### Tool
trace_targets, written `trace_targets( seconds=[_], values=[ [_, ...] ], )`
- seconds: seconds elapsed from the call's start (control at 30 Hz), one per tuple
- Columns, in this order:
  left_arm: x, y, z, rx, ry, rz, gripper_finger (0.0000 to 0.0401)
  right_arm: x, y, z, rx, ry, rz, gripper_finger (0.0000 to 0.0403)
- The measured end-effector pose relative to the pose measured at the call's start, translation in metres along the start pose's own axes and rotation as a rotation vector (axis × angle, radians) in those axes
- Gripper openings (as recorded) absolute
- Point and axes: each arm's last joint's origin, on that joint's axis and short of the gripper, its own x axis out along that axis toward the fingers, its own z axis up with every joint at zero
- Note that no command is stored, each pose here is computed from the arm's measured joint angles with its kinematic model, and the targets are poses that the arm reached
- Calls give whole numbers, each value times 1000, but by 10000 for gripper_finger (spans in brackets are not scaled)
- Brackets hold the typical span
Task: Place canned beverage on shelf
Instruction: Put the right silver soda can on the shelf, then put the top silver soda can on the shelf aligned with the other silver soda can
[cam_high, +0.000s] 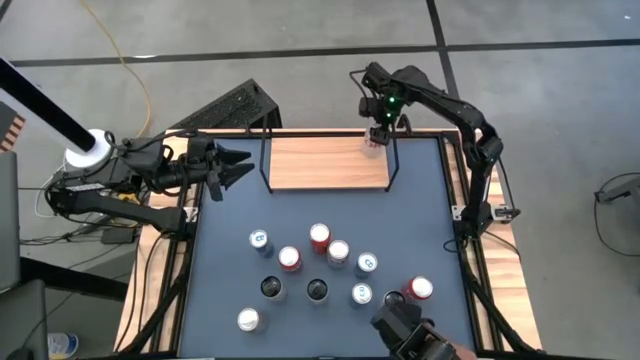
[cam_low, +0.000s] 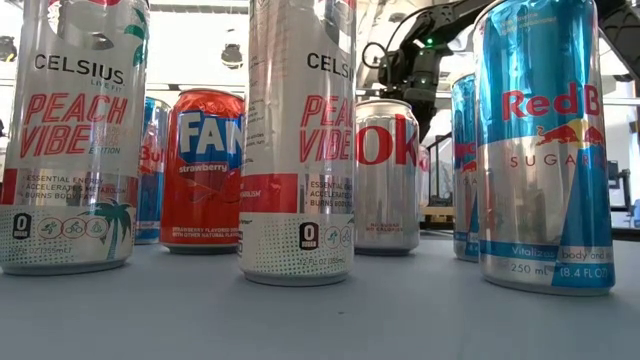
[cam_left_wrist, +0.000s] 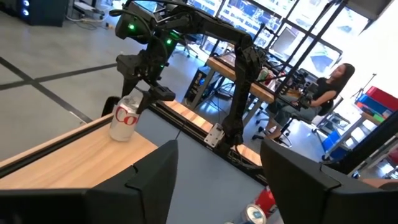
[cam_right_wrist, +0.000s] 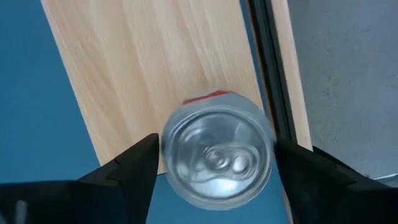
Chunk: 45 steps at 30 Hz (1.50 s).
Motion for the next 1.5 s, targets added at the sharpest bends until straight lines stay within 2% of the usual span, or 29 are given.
trace_targets(
  seconds=[0.13, 0.6, 0.77, 0.93, 1.03, 1.13, 1.3, 1.5],
  values=[
    [0, 0, 0, 0, 2, -5, 222, -1, -2, 1, -13, 3, -42, 321],
    [0, 1, -2, 3, 17, 3, 222, -6, -3, 4, -46, -21, -70, 322],
    [0, 1, -2, 3, 17, 2, 222, -31, -3, 14, -90, -104, -122, 322],
    [0, 1, -2, 3, 18, 2, 222, -75, 4, 23, -76, -213, -176, 322],
    [0, 1, -2, 3, 18, 1, 222, -110, 21, 21, -67, -301, -172, 322],
    [0, 1, -2, 3, 18, 1, 222, -155, 51, 7, -92, -418, -142, 321],
    [0, 1, -1, 25, 15, 5, 222, -213, 105, -38, -34, -528, -33, 321],
    [2, 0, -2, 43, 12, 12, 222, -254, 163, -91, 38, -616, 150, 321]
  ],
)
